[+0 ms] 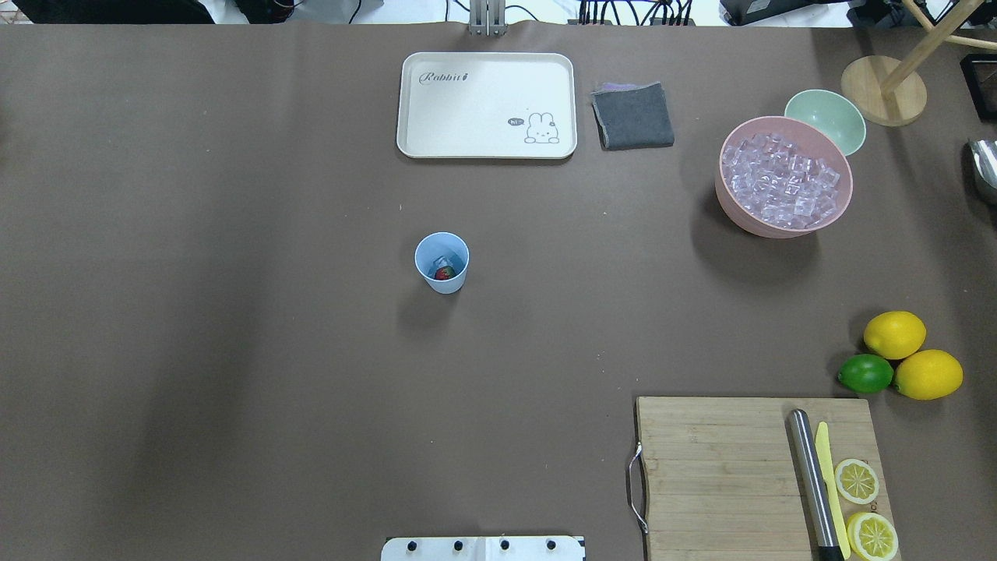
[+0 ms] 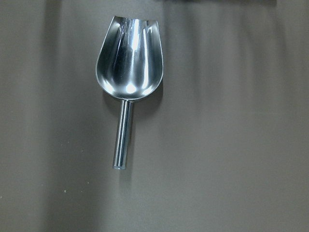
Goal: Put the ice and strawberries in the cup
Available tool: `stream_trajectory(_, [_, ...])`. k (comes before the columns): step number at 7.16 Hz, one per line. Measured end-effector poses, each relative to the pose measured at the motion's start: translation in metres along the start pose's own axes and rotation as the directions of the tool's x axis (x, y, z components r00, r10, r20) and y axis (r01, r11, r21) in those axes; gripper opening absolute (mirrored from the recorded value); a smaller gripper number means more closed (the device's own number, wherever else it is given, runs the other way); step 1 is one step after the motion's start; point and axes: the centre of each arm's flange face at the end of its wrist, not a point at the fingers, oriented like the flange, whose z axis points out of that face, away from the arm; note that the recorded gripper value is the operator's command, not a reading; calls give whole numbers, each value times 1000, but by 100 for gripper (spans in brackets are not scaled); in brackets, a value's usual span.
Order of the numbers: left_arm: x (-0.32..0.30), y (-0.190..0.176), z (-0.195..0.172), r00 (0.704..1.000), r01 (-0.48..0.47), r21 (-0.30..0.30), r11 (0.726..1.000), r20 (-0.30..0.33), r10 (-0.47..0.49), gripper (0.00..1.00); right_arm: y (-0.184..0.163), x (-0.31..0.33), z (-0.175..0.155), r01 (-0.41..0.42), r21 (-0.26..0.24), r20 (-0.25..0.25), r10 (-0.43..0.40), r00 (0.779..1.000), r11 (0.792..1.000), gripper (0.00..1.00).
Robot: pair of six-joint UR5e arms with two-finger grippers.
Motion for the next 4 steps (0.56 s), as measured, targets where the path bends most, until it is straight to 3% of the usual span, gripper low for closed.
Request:
stream_trajectory(2, [15, 0, 11, 997, 31, -15, 999, -65, -32, 98, -5, -6, -7, -31, 13, -1, 31, 1000, 999, 100])
stream_trajectory(4, [31, -3, 23, 995, 56, -24, 998, -84, -58, 98, -4, -8, -7, -37, 15, 4, 37, 999, 999, 100])
